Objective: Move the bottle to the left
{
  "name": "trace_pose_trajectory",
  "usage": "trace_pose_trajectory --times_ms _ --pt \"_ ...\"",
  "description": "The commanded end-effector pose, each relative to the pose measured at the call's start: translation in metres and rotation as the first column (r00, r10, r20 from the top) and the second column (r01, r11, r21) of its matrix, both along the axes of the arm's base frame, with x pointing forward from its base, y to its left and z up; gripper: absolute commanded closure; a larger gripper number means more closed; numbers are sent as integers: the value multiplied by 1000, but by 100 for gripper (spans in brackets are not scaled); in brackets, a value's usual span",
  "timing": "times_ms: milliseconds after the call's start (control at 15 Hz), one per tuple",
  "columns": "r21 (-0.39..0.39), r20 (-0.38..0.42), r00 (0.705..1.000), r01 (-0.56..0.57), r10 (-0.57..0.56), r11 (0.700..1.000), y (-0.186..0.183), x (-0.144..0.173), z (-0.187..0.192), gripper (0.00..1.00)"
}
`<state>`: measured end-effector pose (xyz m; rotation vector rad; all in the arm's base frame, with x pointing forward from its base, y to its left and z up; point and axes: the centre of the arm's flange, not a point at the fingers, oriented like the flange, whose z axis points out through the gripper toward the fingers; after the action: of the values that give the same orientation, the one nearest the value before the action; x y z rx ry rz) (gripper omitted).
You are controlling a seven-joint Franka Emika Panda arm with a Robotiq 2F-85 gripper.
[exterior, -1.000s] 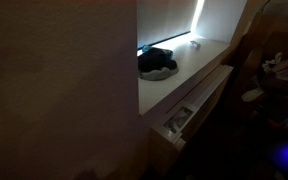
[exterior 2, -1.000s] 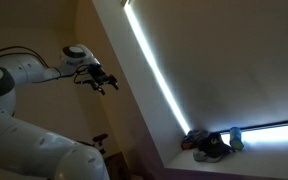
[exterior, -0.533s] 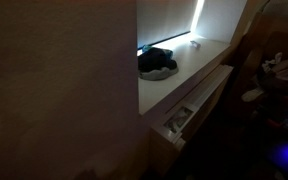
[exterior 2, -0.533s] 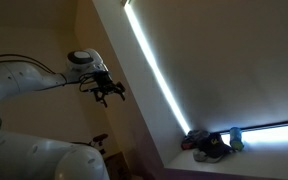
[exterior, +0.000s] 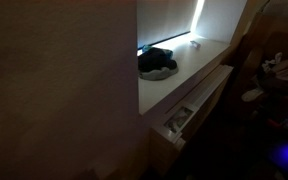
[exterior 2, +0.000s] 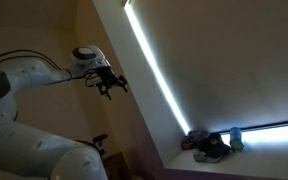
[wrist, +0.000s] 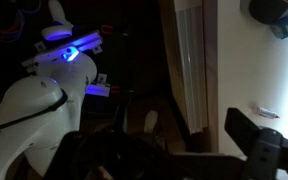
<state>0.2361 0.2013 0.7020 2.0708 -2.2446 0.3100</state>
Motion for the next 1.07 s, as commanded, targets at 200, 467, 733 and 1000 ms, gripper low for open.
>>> trace_pose_trajectory --times_ms 200,467,733,1000 --pt "32 -133 939 323 -316 946 -45 166 7 0" --pt "-18 -216 834 516 -507 856 -141 232 -59 0" --pt "-88 -367 669 667 -647 740 -237 232 -154 0" --pt "-105 -380 664 661 -644 743 -249 239 -156 0"
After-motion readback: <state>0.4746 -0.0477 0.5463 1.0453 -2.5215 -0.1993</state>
